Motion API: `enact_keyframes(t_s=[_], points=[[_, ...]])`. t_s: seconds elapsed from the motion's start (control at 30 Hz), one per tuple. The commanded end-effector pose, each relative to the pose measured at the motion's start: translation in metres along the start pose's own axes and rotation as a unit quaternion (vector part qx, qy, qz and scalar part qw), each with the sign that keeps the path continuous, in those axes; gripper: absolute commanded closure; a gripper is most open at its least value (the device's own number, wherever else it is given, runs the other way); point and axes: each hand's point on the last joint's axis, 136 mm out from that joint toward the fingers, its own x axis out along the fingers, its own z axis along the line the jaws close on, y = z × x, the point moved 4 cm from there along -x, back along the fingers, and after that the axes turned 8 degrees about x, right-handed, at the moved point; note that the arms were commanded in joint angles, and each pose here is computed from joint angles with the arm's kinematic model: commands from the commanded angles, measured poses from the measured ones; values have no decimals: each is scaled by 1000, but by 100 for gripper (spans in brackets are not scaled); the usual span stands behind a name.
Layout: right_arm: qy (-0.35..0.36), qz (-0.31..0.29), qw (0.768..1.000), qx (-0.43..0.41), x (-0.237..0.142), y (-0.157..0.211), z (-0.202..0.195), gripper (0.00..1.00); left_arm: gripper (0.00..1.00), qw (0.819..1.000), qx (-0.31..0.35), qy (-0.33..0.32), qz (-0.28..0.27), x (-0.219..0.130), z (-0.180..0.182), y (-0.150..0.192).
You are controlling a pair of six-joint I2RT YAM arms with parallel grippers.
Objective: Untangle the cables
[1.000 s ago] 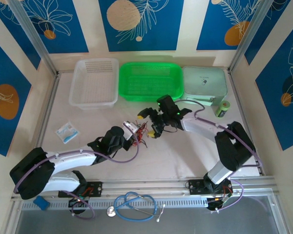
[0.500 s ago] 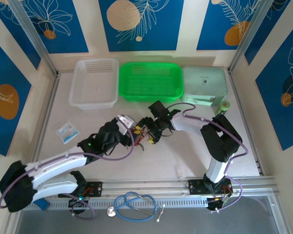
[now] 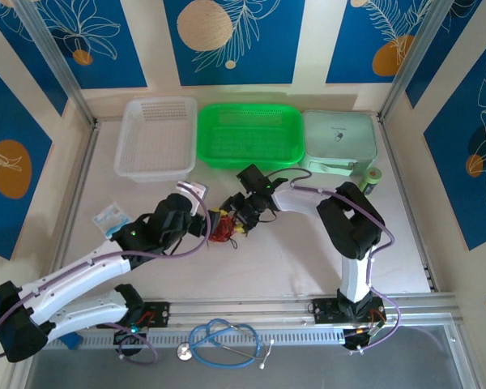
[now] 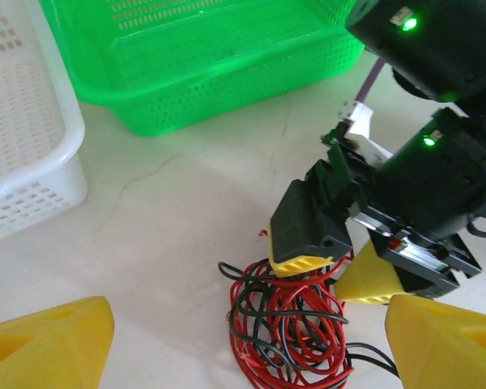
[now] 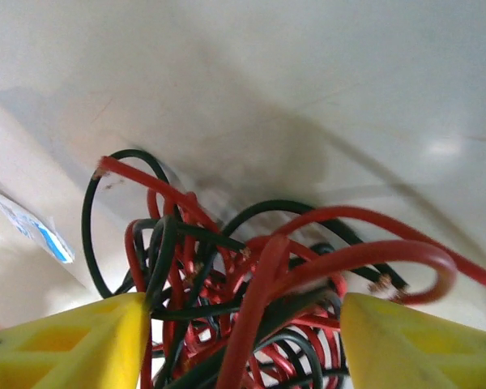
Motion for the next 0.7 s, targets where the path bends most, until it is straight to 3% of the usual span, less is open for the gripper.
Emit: enact_keyframes(t_s=[0.0,0.07,0.1,0.13,0.3,0.37,0.53,0.67], points=[[5,21,1000,6,9,5,3,52,15,999,-26,17,7,-3,-2,8],[1,23,1000,5,11,2,4,83,15,999,-33,17,12,-6,-1,12],[-1,24,1000,3,11,1,4,95,14,999,-35,16,17,-7,0,15],[-5,24,1000,-3,9,0,5,100,14,999,-38,14,23,-9,1,17],[-77,1,991,-108,-26,-3,24,100,12,997,-57,0,53,-14,6,30],[-117,-15,971,-210,-53,4,37,100,11,996,-68,-2,65,-14,7,34],[-169,-61,872,-456,-108,36,40,100,11,990,-104,-17,93,-10,14,33],[-195,-97,798,-562,-133,49,31,100,11,986,-143,22,78,-5,13,16]])
